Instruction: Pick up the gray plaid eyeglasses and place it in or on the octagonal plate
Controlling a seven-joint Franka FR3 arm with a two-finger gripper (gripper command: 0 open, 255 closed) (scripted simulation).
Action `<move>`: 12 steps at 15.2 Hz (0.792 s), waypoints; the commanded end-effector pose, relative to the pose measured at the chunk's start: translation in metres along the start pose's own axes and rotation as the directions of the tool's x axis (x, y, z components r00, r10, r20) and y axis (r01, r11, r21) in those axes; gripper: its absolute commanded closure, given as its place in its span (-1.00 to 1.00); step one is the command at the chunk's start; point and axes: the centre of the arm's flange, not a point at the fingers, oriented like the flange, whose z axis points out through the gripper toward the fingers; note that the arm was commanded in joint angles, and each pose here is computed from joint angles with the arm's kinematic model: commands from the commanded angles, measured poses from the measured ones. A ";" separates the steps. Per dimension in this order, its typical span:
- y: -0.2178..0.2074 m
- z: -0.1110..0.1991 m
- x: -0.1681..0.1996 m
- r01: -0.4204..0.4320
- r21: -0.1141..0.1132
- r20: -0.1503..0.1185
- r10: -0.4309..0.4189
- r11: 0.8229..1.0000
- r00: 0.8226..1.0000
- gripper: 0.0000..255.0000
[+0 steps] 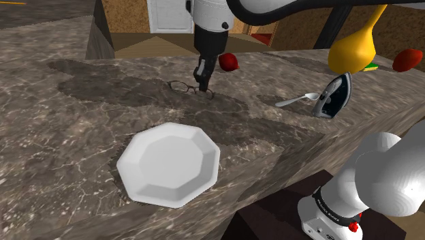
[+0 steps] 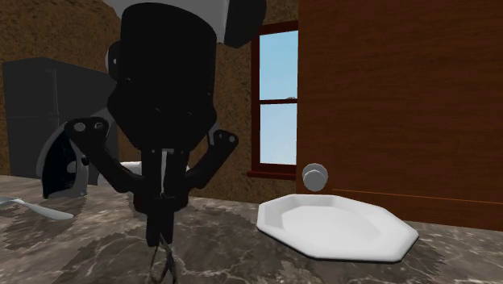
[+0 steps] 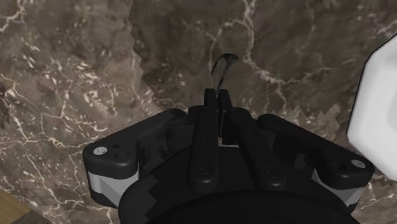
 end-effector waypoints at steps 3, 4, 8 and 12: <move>0.001 -0.021 0.001 0.000 0.000 0.000 0.000 1.000 1.000 1.00; 0.002 -0.026 0.001 0.000 0.000 0.000 0.000 1.000 1.000 1.00; 0.004 -0.042 0.002 0.000 0.000 0.000 0.000 1.000 1.000 1.00; -0.048 -0.048 -0.007 0.000 0.000 0.000 0.000 1.000 1.000 1.00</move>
